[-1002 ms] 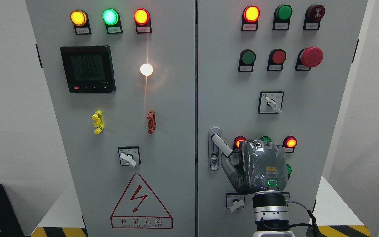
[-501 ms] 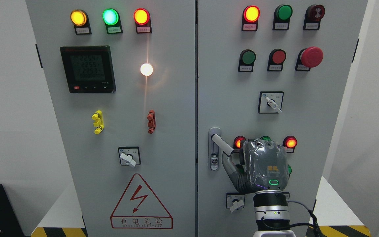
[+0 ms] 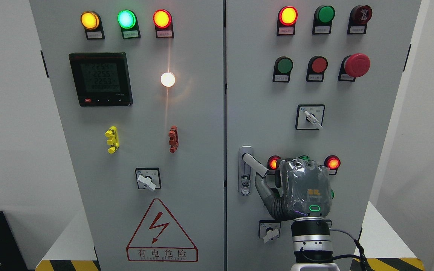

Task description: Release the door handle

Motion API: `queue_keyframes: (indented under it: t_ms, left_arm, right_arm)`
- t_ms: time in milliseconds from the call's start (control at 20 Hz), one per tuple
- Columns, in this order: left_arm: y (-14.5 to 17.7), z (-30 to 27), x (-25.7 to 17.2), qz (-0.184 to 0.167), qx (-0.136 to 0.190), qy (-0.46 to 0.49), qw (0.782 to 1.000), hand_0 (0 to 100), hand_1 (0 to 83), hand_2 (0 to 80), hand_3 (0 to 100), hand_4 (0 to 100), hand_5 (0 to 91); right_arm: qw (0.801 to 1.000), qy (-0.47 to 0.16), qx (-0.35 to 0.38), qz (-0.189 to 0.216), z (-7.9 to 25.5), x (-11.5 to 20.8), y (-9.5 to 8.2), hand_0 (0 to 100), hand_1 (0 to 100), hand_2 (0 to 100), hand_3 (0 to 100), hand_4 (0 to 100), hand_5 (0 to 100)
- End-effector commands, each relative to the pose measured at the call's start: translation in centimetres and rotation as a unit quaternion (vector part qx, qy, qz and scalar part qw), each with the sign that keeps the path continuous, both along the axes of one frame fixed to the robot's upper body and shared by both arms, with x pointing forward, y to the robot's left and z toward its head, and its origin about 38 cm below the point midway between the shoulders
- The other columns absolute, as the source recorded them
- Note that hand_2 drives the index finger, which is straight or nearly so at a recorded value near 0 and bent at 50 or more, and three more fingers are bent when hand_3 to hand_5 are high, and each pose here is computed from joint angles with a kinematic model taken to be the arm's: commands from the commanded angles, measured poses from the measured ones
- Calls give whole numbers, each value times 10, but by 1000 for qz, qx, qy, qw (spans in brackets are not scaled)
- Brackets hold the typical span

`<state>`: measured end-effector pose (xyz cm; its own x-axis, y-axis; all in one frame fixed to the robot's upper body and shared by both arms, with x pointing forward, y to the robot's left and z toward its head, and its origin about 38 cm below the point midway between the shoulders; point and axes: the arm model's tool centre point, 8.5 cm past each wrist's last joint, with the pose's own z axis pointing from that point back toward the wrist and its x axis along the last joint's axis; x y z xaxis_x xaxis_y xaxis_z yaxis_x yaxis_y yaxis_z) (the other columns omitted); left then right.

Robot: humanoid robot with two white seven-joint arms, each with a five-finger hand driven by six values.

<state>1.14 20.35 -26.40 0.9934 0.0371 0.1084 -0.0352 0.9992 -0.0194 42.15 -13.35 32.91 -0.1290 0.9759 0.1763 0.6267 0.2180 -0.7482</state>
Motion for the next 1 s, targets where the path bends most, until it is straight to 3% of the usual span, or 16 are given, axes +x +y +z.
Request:
queue_keyframes:
  t_ms: [0,951]
  left_arm:
    - [1,1,7,-1,2,2,1000,120,556,0,0,0,0]
    - [1,1,7,-1,2,2,1000,120,556,0,0,0,0]
  right_arm:
    - [1000,-2,2,-1,1,0,-1,519,410,902,1000,1000,1000]
    - [1000,-6,2,0,5,1,-1,524,400,897,1000,1000,1000]
